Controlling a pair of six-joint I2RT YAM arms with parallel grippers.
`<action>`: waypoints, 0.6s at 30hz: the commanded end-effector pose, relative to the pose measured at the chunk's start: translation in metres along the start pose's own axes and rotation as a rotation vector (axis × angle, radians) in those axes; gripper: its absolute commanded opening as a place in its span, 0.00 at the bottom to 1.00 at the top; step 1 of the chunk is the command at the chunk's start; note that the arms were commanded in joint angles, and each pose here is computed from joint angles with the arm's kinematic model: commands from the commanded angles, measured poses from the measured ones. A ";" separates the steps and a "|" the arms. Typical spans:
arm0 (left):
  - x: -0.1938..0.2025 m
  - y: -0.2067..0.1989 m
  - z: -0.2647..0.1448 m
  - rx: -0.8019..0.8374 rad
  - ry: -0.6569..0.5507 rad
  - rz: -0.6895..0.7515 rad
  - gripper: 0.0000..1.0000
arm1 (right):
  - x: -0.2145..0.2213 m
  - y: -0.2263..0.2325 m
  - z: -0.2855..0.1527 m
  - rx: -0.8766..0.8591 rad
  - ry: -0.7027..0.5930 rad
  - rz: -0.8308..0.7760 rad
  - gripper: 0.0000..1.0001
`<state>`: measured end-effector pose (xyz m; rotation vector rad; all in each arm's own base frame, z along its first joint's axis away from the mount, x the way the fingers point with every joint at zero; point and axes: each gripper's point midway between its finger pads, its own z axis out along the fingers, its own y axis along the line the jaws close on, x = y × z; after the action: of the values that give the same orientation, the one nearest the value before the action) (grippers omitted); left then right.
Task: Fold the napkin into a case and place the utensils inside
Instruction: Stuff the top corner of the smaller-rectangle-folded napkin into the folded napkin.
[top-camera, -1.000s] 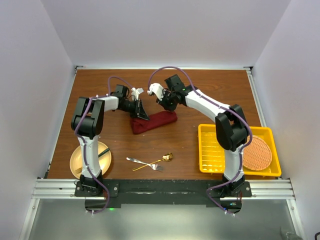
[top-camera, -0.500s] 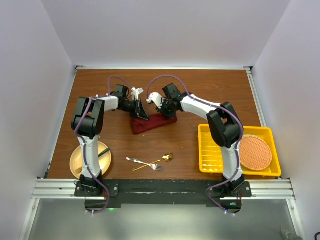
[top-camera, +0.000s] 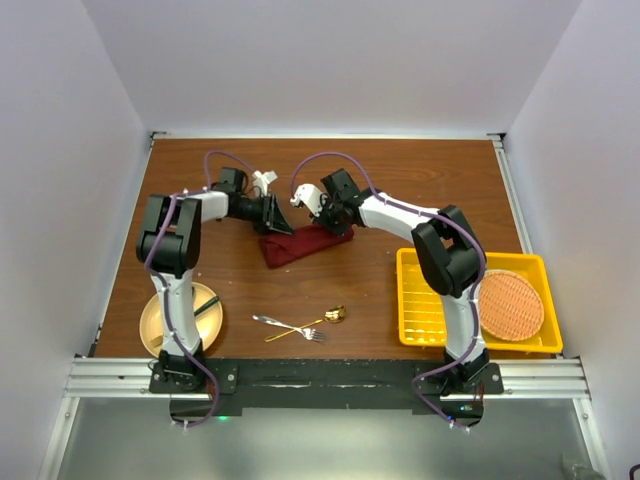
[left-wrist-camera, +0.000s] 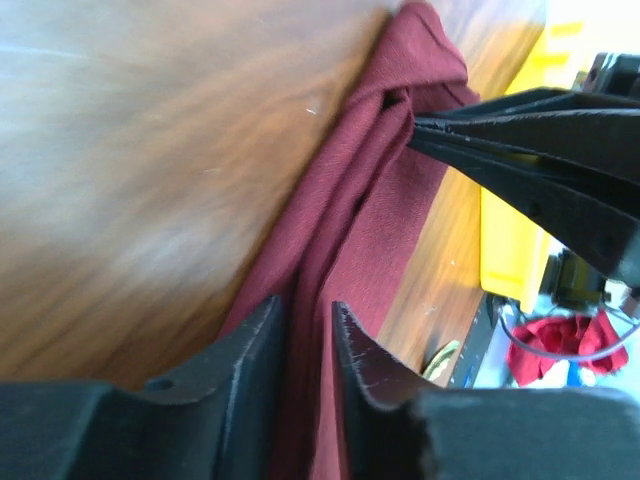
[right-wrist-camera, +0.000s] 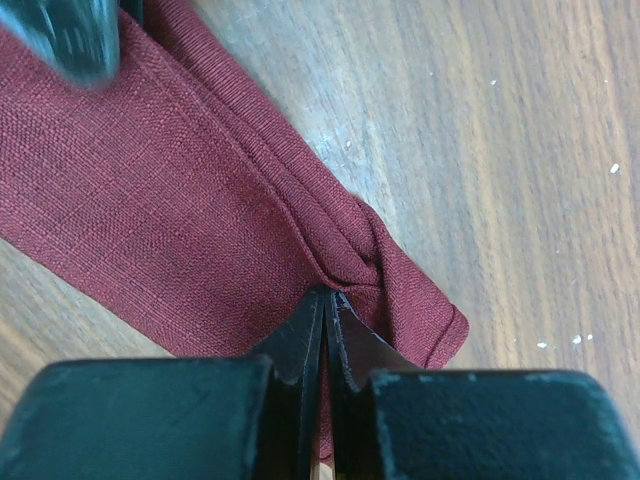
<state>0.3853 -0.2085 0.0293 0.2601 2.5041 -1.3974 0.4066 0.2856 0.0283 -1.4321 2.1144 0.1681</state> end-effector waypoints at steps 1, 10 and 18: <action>-0.057 -0.011 -0.060 0.008 -0.221 0.065 0.35 | 0.041 0.004 0.012 0.010 0.128 0.028 0.03; -0.041 -0.065 -0.085 0.144 -0.261 0.010 0.23 | 0.040 0.007 0.016 0.001 0.129 0.062 0.03; -0.015 -0.065 -0.029 0.093 -0.150 -0.045 0.04 | 0.042 0.009 0.017 -0.007 0.139 0.081 0.04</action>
<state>0.3784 -0.1993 0.1145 0.1423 2.2909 -1.4875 0.4078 0.2853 0.0281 -1.3803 2.1442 0.1666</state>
